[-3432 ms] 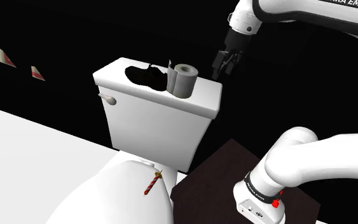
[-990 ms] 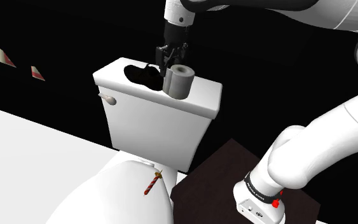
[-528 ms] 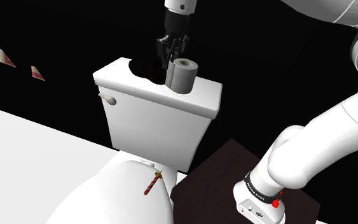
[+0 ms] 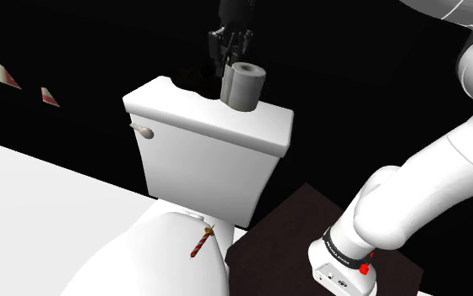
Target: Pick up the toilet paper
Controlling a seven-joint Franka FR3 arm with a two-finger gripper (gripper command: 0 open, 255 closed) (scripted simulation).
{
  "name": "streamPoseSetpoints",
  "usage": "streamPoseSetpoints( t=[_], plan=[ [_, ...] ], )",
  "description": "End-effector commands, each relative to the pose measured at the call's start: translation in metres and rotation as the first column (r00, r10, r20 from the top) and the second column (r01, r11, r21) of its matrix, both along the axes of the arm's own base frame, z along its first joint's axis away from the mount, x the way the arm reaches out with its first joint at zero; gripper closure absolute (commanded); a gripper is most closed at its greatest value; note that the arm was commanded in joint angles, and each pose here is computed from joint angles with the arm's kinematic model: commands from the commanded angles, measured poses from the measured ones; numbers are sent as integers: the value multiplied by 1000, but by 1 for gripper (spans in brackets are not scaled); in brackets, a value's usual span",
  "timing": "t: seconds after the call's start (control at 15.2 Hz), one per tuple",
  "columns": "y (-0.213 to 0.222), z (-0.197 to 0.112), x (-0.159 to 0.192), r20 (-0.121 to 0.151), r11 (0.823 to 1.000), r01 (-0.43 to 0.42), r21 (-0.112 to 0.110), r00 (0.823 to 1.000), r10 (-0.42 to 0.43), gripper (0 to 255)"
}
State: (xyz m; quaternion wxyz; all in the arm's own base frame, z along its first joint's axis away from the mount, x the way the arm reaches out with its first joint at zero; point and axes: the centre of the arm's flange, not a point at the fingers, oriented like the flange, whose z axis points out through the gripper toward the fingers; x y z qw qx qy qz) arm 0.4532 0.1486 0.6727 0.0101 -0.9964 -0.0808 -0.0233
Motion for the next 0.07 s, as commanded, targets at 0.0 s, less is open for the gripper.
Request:
streamPoseSetpoints(
  t=[0.0],
  plan=[
    [0,4,0,1,1000,0,0,1000,0,255]
  ],
)
